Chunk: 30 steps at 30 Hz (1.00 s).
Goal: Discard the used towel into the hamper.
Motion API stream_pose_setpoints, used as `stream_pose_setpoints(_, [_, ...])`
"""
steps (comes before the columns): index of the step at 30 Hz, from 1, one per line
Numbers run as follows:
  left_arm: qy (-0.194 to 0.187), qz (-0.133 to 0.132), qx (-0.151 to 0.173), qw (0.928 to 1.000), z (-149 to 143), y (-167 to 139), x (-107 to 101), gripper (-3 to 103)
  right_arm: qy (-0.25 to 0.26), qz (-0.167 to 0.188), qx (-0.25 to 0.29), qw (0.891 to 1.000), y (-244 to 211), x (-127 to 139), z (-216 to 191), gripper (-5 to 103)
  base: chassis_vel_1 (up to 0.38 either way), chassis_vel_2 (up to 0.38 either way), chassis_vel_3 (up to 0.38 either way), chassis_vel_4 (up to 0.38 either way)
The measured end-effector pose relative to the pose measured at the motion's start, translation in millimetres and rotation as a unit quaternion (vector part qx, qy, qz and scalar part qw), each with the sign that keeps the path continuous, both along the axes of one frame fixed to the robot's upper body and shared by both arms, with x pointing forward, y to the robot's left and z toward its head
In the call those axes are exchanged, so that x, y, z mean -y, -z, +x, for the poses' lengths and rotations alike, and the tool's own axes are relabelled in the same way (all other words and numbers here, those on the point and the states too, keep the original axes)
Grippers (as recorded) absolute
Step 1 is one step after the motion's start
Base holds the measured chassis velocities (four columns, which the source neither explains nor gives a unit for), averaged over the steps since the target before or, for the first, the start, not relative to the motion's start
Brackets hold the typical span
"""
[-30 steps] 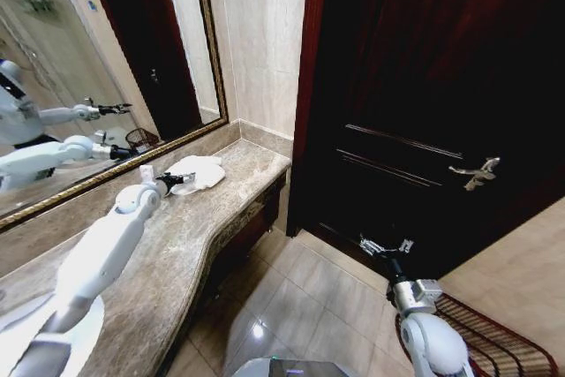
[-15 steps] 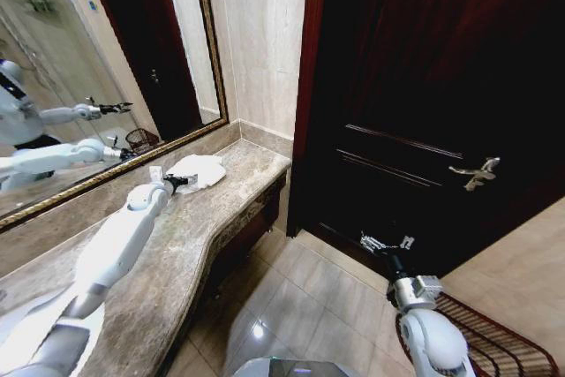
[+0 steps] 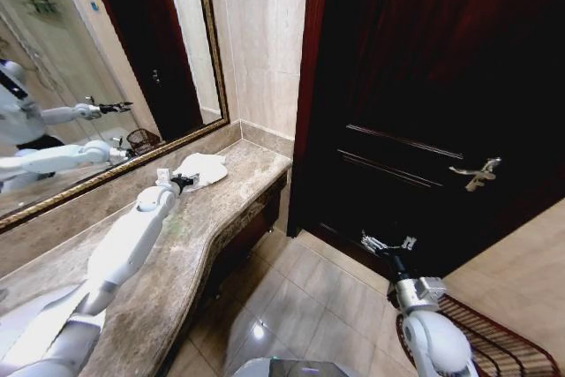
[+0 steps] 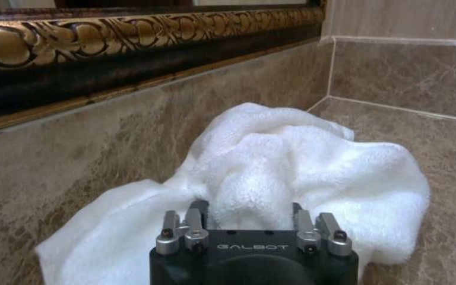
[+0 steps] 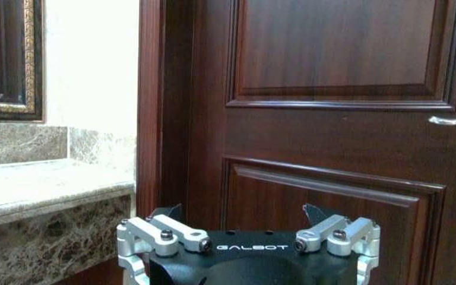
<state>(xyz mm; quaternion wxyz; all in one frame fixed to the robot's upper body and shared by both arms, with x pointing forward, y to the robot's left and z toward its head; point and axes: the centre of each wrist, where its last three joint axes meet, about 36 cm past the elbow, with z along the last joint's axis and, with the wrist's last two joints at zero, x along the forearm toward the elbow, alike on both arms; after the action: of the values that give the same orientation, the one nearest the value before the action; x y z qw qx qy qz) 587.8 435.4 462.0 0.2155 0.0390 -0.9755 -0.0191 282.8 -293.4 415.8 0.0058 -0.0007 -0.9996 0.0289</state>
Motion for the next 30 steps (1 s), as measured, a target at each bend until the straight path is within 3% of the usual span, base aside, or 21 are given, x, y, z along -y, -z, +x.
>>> stream_pose_setpoints(14, [-0.003, -0.007, 0.011, 0.9999, -7.3, -0.8, -5.0, 26, -0.001, 0.003, 0.005, 1.000, -3.1, -1.7, -1.0, 100, 0.000, 0.000, 0.000, 0.000])
stream_pose_setpoints(16, [-0.004, -0.009, 0.021, 0.9997, -9.0, -0.5, -4.1, 23, 0.000, 0.003, 0.007, 1.000, -3.9, -2.3, -1.0, 100, 0.000, 0.000, 0.000, 0.000])
stream_pose_setpoints(19, [0.002, -0.005, 0.068, 0.9977, -22.6, -2.5, 3.6, 20, -0.001, 0.004, 0.011, 1.000, -7.2, -4.1, -2.0, 100, 0.000, 0.000, 0.000, 0.000])
stream_pose_setpoints(21, [0.006, -0.006, 0.077, 0.9970, -27.8, -4.6, 6.4, 20, -0.001, 0.004, 0.012, 1.000, -7.9, -4.4, -2.4, 100, 0.000, 0.000, 0.000, 0.000])
stream_pose_setpoints(30, [0.038, -0.003, 0.141, 0.9893, -93.9, -33.8, 31.2, 20, -0.001, 0.011, 0.020, 1.000, -13.4, -4.7, -9.8, 100, 0.000, 0.000, 0.000, 0.000])
